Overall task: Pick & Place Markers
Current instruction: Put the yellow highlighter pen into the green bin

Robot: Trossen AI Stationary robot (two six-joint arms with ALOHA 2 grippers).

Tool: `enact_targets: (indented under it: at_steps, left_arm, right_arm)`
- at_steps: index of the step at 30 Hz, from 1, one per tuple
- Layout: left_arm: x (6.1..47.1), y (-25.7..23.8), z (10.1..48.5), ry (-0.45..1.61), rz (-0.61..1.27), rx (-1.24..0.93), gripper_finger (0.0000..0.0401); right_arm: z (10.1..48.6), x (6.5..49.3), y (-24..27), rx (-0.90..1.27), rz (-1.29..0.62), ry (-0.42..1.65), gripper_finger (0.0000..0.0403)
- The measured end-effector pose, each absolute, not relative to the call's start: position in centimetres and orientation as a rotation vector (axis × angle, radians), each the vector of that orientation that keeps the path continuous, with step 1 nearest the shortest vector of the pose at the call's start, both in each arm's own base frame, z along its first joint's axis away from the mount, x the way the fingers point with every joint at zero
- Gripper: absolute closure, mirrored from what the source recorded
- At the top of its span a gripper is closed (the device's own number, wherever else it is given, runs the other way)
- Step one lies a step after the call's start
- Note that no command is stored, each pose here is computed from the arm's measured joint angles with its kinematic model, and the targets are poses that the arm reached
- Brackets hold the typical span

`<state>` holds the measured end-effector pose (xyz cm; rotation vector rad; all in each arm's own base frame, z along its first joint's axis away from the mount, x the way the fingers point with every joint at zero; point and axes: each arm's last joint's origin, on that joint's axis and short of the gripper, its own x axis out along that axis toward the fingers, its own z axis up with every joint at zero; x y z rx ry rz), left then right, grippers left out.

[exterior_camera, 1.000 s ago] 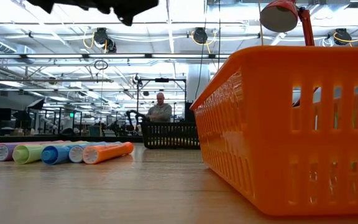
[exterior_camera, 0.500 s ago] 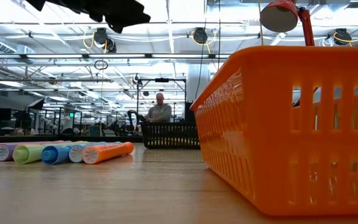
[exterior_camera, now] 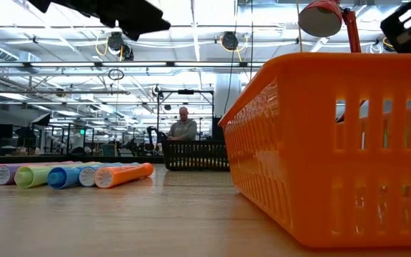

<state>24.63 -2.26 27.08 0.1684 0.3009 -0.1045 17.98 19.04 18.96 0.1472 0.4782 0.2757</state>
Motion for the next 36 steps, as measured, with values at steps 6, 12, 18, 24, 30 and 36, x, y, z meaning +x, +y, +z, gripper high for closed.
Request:
enact_targets:
  at_steps: [6, 12, 18, 24, 30, 36]
  left_arm:
    - [23.6, -1.9, 24.9, 0.562, -0.009, 0.078, 0.0205]
    - [21.7, -0.1, 22.3, 0.848, 0.414, -0.017, 0.0205]
    - [20.2, 1.8, 20.6, 1.014, 0.644, -0.399, 0.0206]
    - [19.5, 2.7, 17.6, 1.147, 0.726, -0.496, 0.0206]
    - [18.9, 3.4, 15.8, 1.197, 0.790, -0.619, 0.0206]
    - [19.1, 4.3, 15.7, 1.154, 0.836, -0.669, 0.0206]
  right_arm:
    - [19.7, 18.4, 19.2, 0.106, 0.309, 0.399, 0.0253]
    - [20.0, 18.5, 19.3, 0.043, 0.333, 0.352, 0.0257]
    - [20.2, 18.9, 19.0, 0.039, 0.321, 0.331, 0.0259]
    - [20.2, 19.1, 18.7, 0.043, 0.307, 0.332, 0.0259]
    - [20.2, 19.1, 18.7, 0.044, 0.307, 0.332, 0.0260]
    - [20.2, 19.1, 18.7, 0.045, 0.307, 0.332, 0.0258]
